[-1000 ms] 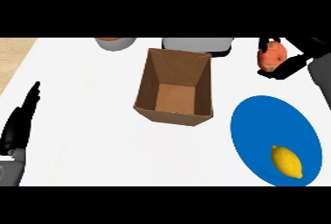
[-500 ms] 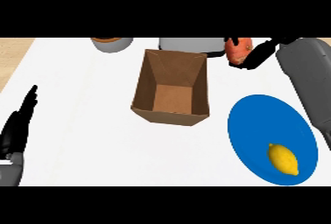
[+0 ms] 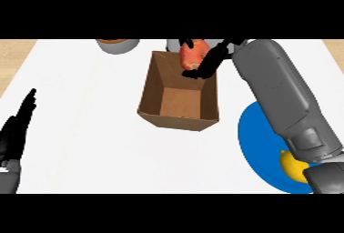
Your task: Pick the squash from the plate and place it in the cardboard box
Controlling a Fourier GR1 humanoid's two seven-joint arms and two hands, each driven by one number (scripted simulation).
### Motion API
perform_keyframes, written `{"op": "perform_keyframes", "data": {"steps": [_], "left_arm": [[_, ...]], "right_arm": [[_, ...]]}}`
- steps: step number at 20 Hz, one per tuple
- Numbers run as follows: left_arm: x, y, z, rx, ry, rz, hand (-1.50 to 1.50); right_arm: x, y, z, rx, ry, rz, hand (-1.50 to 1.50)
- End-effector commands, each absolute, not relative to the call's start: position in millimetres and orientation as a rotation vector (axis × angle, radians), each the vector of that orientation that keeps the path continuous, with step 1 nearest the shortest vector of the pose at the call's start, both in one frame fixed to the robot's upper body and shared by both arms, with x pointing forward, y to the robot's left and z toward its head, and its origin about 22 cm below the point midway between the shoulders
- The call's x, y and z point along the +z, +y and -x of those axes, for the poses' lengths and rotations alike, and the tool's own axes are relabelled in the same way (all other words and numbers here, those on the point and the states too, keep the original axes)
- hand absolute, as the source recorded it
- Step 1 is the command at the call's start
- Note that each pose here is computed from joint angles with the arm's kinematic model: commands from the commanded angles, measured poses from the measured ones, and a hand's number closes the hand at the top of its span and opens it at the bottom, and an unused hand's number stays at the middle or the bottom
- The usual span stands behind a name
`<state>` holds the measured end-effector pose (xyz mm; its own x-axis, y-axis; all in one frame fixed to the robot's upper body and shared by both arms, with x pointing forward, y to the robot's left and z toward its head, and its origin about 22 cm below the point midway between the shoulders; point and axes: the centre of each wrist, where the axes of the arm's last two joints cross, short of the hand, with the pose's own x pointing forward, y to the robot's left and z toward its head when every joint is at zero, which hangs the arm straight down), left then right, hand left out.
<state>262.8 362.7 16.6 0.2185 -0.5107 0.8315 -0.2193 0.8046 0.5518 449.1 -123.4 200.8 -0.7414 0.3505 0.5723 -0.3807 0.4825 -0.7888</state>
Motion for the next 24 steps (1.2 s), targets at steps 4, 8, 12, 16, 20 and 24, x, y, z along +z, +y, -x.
{"op": "perform_keyframes", "data": {"steps": [4,8,12,16,20,24], "left_arm": [[8,359,-257,-0.211,-1.362,-0.645,0.00],[17,358,-271,-0.227,-1.389,-0.631,0.00],[11,336,-270,-0.252,-1.392,-0.596,0.00],[20,337,-280,-0.254,-1.395,-0.618,0.00],[25,340,-286,-0.264,-1.415,-0.607,0.00],[32,350,-283,-0.276,-1.405,-0.602,0.00]], "right_arm": [[183,-59,-435,1.323,-1.934,-0.054,1.50],[161,-39,-434,1.350,-1.899,-0.006,1.50],[154,-26,-431,1.292,-1.875,0.130,1.50],[132,-34,-435,1.280,-1.679,0.032,-1.50],[115,-42,-439,1.268,-1.684,0.025,-1.50],[111,-39,-432,1.167,-1.825,-0.051,-1.50]]}}
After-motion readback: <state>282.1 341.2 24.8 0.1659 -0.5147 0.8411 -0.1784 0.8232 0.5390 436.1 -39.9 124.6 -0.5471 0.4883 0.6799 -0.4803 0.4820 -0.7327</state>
